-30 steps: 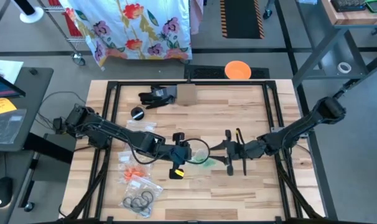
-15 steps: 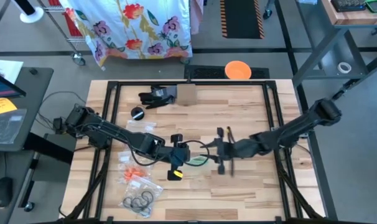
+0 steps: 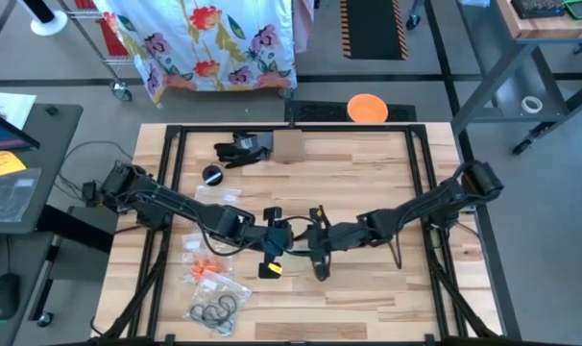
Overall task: Sort rubber bands
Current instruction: Close the transparent zip bag
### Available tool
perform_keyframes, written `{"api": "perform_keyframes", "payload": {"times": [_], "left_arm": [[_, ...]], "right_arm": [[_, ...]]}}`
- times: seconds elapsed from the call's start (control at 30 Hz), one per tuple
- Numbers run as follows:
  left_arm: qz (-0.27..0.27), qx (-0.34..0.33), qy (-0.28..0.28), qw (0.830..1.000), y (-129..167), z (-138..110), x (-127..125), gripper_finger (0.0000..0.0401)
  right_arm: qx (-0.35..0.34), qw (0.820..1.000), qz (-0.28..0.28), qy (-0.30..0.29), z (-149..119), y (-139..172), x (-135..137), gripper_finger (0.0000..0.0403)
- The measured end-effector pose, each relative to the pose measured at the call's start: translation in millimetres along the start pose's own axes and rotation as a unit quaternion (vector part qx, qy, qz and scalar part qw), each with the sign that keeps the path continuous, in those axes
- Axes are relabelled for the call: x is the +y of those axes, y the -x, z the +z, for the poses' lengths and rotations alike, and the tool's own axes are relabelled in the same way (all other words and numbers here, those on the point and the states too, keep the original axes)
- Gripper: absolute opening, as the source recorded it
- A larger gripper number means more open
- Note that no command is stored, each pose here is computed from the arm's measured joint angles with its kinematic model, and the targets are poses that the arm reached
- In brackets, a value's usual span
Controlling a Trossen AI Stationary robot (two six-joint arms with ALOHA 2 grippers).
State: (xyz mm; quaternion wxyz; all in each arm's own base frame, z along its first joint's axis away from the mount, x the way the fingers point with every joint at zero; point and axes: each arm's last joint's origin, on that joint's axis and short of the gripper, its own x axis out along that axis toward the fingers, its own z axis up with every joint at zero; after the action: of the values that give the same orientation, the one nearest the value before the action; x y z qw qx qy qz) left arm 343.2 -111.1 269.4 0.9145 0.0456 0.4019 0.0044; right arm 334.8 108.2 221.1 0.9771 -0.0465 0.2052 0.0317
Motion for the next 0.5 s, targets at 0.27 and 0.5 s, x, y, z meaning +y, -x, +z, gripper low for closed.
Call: {"api": "perform_keyframes", "payload": {"times": [0.27, 0.5], "left_arm": [[0.001, 0.006, 0.002, 1.0, 0.1, -1.2, 0.2, 0.0009], [0.001, 0.005, 0.004, 1.0, 0.1, -1.1, 0.2, 0.0009]], "right_arm": [[0.062, 0.998, -0.005, -0.002, -3.1, -5.3, 1.7, 0.0134], [0.076, 0.997, -0.032, 0.001, -5.7, -4.9, -0.7, 0.0104]]}}
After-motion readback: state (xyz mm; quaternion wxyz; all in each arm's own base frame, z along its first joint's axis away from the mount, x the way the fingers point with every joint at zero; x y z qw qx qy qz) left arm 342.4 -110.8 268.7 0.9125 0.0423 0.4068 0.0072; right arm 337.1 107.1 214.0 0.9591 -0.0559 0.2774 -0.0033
